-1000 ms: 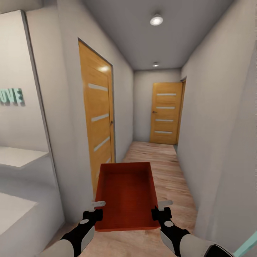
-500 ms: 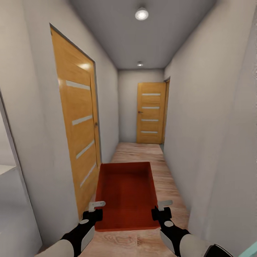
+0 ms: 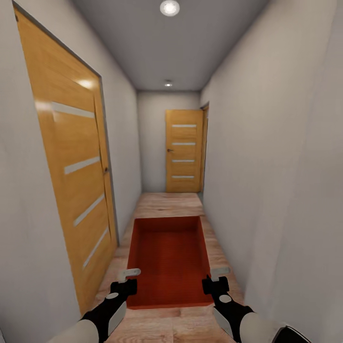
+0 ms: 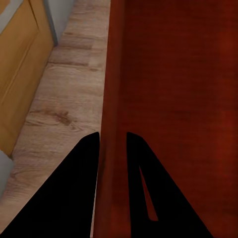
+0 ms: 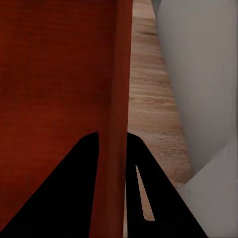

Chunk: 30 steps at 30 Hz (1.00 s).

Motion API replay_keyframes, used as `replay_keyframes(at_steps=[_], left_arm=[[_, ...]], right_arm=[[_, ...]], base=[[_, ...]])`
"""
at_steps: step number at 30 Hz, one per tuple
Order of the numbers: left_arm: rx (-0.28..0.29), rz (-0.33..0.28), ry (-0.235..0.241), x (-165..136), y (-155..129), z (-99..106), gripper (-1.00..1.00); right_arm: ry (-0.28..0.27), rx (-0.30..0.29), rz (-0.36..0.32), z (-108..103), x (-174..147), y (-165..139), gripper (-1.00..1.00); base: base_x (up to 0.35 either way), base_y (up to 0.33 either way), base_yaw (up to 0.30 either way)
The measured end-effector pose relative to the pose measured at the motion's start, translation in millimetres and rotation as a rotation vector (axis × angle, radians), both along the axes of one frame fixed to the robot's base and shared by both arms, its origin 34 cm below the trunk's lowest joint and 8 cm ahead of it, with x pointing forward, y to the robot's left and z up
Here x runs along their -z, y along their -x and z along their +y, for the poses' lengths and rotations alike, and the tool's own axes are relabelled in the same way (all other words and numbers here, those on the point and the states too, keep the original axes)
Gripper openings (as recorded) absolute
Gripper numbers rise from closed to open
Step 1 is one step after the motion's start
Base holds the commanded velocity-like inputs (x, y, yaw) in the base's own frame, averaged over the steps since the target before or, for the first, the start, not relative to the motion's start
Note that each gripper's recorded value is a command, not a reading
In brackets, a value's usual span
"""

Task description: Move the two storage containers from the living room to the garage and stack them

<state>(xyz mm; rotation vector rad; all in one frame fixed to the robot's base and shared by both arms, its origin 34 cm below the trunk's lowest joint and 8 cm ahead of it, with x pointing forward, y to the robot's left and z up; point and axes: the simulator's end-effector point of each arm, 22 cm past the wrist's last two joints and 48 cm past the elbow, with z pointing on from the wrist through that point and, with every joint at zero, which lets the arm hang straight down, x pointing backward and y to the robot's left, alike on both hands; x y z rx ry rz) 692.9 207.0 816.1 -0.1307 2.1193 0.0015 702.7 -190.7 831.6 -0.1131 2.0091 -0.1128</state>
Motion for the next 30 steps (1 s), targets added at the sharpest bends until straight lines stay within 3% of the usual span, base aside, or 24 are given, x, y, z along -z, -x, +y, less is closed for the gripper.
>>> replay_keyframes(at_steps=[30], left_arm=[[0.0, 0.003, -0.001, 0.3, 0.2, -0.3, -1.0]], right_arm=[[-0.001, 0.0, 0.003, -0.2, 0.5, 0.2, -1.0]], base=[[0.323, 0.001, 0.003]])
